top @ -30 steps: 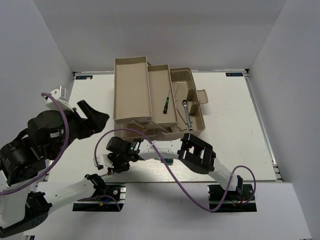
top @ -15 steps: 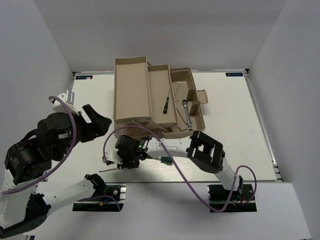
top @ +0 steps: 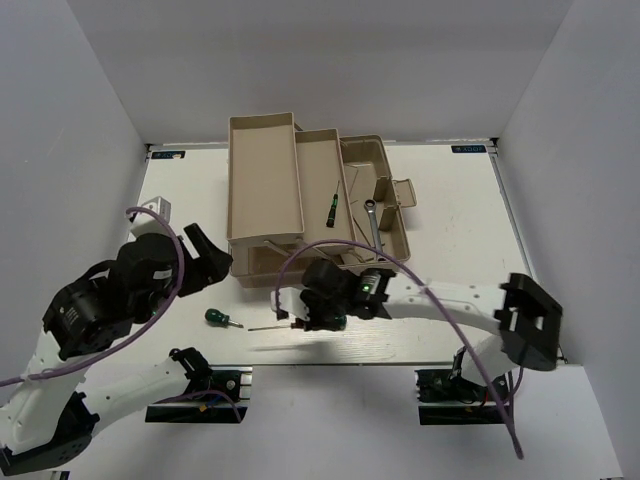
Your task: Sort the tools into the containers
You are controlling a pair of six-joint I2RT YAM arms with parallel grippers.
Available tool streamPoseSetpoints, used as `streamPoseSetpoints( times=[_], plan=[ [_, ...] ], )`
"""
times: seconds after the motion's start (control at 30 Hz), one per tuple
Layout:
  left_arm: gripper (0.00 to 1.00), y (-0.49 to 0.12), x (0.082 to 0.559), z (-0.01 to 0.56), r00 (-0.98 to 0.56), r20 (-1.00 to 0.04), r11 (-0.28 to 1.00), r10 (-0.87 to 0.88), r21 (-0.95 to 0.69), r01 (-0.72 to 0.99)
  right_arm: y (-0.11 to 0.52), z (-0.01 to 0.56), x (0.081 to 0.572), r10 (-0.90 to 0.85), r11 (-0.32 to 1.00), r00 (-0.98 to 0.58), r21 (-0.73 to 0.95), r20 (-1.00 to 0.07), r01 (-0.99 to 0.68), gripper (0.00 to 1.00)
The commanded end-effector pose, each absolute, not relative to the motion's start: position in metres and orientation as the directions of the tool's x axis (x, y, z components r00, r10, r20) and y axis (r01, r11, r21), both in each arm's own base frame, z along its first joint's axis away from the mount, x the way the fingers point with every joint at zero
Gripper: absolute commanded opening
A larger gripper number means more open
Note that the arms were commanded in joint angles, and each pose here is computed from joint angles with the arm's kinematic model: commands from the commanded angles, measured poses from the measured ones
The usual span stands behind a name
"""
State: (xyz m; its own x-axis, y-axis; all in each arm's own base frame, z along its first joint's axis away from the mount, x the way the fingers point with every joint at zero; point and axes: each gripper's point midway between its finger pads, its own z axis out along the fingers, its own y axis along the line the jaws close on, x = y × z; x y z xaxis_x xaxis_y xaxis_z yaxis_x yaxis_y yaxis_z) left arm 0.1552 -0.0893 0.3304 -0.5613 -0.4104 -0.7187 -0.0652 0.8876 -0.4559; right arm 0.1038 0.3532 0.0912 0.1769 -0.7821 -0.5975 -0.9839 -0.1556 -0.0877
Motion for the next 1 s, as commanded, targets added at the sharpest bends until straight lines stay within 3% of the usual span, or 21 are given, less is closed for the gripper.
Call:
streamPoseSetpoints(
  times=[0.0,0.2,0.27,0.37,0.53,0.77,0.97],
  plan=[
    [0.82,-0.087,0.153,0.315,-0.566,-0.676,0.862,-0.473,-0.488,-0.137,0.339,0.104,0.102,-0.743,-0.171,0.207,-0.118,-0.636,-0.978,0.0],
    [0.75,-0.089,0.151,0.252,-0.599,-0.589,0.832,-0.542,-0.475,-0.286,0.305,0.162,0.107,-0.61,-0.155,0.289,-0.246,-0.738,-0.957,0.0],
    [0.75,-0.091,0.15,0.234,-0.597,-0.561,0.811,-0.574,-0.491,-0.318,0.298,0.195,0.109,-0.508,-0.142,0.375,-0.354,-0.775,-0.924,0.0],
    [0.75,-0.085,0.148,0.22,-0.567,-0.546,0.782,-0.617,-0.507,-0.362,0.289,0.223,0.115,-0.486,-0.085,0.385,-0.395,-0.785,-0.915,0.0],
    [0.79,-0.063,0.139,0.2,-0.476,-0.501,0.691,-0.723,-0.523,-0.499,0.278,0.281,0.153,-0.445,0.184,0.345,-0.461,-0.827,-0.868,0.0],
    [0.81,-0.061,0.14,0.174,-0.455,-0.497,0.673,-0.739,-0.515,-0.531,0.246,0.338,0.22,-0.439,0.577,0.198,-0.444,-0.876,-0.685,0.0],
    [0.82,-0.059,0.143,0.157,-0.44,-0.509,0.669,-0.74,-0.486,-0.563,0.245,0.343,0.265,-0.362,0.747,0.012,-0.298,-0.932,-0.594,0.0]
  ],
)
